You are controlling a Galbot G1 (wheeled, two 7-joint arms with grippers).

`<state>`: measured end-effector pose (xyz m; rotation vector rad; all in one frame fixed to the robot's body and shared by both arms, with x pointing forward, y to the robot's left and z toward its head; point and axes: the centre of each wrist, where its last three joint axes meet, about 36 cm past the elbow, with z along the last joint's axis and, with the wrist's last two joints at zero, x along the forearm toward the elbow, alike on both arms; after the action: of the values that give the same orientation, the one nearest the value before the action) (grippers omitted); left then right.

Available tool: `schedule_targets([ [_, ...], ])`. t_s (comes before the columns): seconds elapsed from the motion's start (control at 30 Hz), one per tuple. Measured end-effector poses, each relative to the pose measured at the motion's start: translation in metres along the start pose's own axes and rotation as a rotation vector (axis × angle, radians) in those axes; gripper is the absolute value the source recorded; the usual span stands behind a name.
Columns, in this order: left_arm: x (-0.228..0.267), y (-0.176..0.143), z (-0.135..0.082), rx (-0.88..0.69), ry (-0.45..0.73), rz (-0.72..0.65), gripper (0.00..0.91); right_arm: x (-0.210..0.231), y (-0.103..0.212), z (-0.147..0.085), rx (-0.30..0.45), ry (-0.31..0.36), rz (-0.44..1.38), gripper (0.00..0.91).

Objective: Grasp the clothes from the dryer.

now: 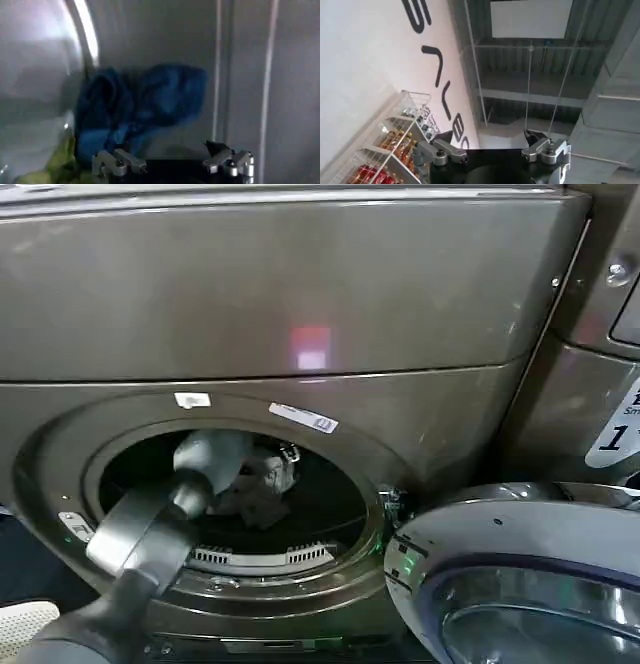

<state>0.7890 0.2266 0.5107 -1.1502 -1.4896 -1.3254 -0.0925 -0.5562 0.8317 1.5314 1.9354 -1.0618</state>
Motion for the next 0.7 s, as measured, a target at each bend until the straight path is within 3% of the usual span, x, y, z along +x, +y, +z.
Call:
schedule_targets([
  [0.37, -0.016, -0.008, -0.004, -0.034, 0.061, 0.034, 0.907, 0.001, -0.005, -0.001, 0.013, -0.001, 0.005, 0.907],
  [0.4, -0.018, -0.009, -0.003, -0.033, 0.063, 0.037, 0.751, 0.001, -0.006, -0.001, 0.014, -0.002, 0.005, 0.907],
  [0.43, -0.019, -0.010, -0.003, -0.034, 0.067, 0.041, 0.478, 0.001, -0.006, -0.001, 0.014, -0.002, 0.005, 0.907],
  [0.47, -0.020, -0.011, -0.002, -0.035, 0.071, 0.044, 0.330, 0.001, -0.007, -0.001, 0.014, -0.003, 0.007, 0.907],
  [0.5, -0.021, -0.011, -0.002, -0.036, 0.073, 0.046, 0.125, 0.001, -0.007, -0.001, 0.015, -0.002, 0.008, 0.907],
  [0.53, -0.021, -0.011, -0.002, -0.037, 0.075, 0.046, 0.000, 0.001, -0.007, -0.001, 0.015, -0.002, 0.008, 0.907],
  [0.7, -0.021, -0.011, -0.002, -0.040, 0.082, 0.049, 0.000, 0.002, -0.007, -0.001, 0.015, -0.002, 0.009, 0.907],
])
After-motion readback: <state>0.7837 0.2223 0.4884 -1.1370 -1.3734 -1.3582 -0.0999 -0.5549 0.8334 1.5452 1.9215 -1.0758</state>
